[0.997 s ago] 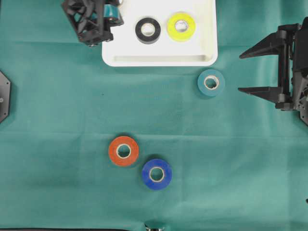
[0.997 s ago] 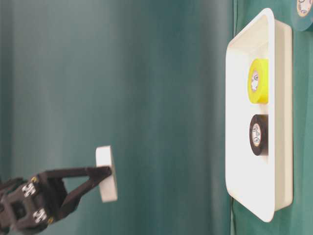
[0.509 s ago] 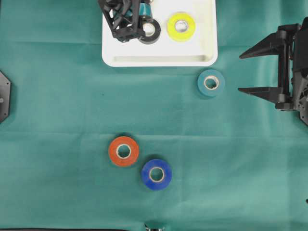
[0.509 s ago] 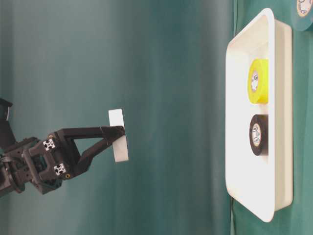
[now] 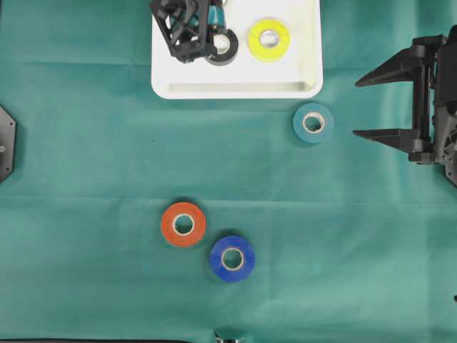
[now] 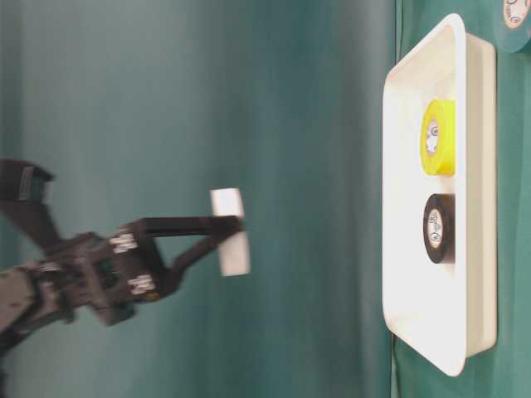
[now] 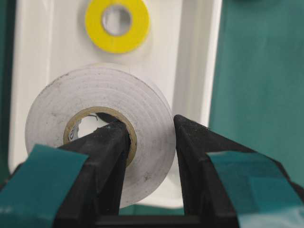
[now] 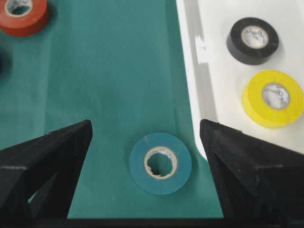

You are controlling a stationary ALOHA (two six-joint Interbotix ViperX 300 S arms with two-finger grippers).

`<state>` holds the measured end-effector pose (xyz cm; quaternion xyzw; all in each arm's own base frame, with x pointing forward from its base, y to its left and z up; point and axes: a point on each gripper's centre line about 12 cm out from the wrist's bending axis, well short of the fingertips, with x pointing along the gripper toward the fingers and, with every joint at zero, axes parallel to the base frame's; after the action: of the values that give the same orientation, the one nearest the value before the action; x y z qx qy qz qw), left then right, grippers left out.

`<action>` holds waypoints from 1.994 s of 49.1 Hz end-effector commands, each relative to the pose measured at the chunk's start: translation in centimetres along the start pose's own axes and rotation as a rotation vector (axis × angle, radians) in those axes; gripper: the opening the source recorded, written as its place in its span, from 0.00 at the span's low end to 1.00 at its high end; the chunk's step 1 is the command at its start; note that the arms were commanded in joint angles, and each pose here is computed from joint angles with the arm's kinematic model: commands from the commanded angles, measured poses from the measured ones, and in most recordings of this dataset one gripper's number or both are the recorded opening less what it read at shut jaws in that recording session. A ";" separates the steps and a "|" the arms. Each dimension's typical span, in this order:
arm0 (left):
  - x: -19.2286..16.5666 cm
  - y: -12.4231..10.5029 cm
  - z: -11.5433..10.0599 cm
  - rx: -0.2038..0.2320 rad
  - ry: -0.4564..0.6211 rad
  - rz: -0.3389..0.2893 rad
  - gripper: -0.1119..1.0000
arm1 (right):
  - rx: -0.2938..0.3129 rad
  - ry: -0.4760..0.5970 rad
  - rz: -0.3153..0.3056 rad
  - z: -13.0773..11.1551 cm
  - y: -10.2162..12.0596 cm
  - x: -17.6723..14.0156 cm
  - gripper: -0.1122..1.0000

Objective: Pick up the tape from a random location and place it into the white case.
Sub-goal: 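Lower the white tape into the tray onto the black roll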

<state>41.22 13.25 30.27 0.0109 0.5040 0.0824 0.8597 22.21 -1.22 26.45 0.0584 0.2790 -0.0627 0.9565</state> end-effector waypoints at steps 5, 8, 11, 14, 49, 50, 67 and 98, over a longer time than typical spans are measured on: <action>2.4 0.5 -1.0 -0.012 -0.013 0.012 0.33 | -0.002 -0.014 0.002 0.4 0.0 0.0 0.91; 4.0 0.6 -1.6 -0.016 -0.001 0.012 0.33 | -0.002 -0.012 0.002 0.4 0.0 0.1 0.91; 5.6 0.7 -2.4 -0.023 0.015 0.011 0.33 | -0.002 -0.009 0.001 0.4 0.0 0.1 0.91; 7.0 0.9 -2.9 -0.029 0.020 0.013 0.33 | -0.002 -0.007 0.001 0.3 0.0 0.2 0.91; 11.9 1.4 -5.4 -0.049 0.024 0.023 0.33 | -0.006 -0.007 -0.005 0.3 -0.1 0.3 0.91; 12.0 1.4 -5.4 -0.047 0.025 0.023 0.33 | -0.006 -0.007 -0.005 0.3 -0.1 0.3 0.91; 12.6 1.3 -5.7 -0.052 0.040 0.018 0.33 | -0.004 -0.008 -0.004 0.4 -0.1 0.3 0.91; 12.4 1.2 -5.6 -0.053 0.032 0.018 0.87 | -0.006 -0.007 -0.005 0.3 -0.1 0.3 0.91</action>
<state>41.96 15.94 15.45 -0.0114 0.5318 0.0998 0.8409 22.48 -1.34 26.13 0.0557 0.2839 -0.0649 0.9550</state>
